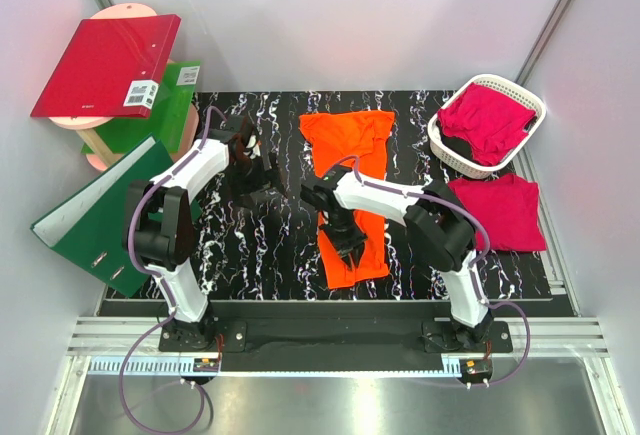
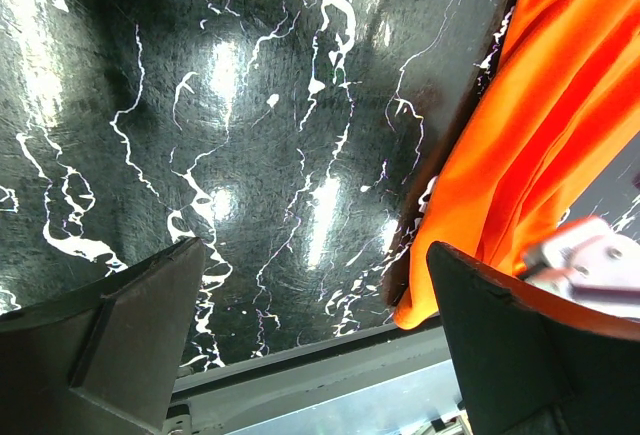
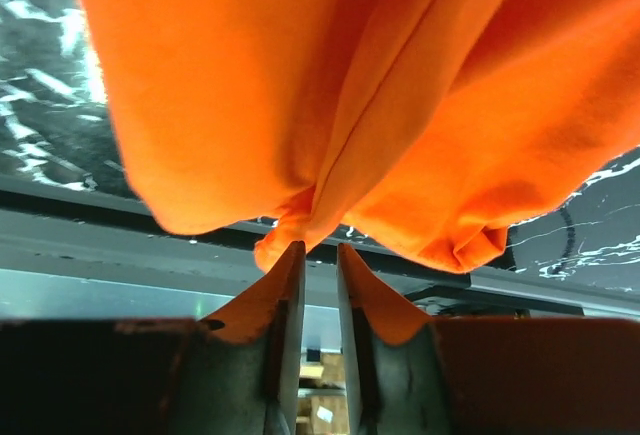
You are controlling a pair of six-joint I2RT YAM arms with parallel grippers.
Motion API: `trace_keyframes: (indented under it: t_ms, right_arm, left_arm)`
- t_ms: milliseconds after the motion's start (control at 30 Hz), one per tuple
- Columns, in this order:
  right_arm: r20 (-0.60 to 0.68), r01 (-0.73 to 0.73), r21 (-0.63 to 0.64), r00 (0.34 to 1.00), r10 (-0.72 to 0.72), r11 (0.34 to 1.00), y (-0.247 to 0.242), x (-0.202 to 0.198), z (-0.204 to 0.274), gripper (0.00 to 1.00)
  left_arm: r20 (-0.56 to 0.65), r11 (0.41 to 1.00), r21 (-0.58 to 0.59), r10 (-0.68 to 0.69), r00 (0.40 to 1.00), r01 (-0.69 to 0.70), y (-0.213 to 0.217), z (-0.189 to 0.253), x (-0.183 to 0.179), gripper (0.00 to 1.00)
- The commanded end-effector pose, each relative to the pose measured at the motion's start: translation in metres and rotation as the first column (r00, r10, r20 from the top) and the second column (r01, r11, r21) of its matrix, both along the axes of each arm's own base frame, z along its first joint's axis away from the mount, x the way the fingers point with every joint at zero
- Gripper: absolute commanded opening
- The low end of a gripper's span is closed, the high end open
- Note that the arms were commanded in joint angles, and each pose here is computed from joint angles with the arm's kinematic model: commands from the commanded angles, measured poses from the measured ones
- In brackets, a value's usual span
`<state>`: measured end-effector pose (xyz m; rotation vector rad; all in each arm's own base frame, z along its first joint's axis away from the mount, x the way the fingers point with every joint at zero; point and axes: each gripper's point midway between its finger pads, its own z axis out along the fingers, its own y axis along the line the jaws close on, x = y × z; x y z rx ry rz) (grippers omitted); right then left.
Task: Fold and stack the t-shirts
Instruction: Grab the bottom of the folded rectangular tshirt with both arms
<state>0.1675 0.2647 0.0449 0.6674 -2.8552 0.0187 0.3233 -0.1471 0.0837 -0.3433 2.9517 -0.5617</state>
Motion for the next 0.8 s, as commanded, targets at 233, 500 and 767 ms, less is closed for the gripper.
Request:
trace_keyframes:
  t_ms: [233, 500, 767]
  right_arm:
    - [0.022, -0.011, -0.089, 1.0, 0.013, 0.996, -0.02, 0.009, 0.004, 0.0]
    - [0.134, 0.005, -0.325, 0.99, 0.041, 0.946, -0.07, 0.022, 0.005, 0.0]
    - [0.184, 0.045, 0.076, 0.981, -0.058, 0.996, -0.005, 0.025, 0.053, 0.0]
  left_arm:
    - [0.074, 1.0, -0.023, 0.016, 0.997, -0.015, -0.002, 0.02, 0.011, 0.99]
    - [0.084, 1.0, -0.027, 0.007, 0.996, -0.005, -0.003, 0.022, 0.012, 0.99]
    - [0.083, 1.0, -0.021, 0.001, 0.997, 0.001, -0.002, 0.021, 0.011, 0.99]
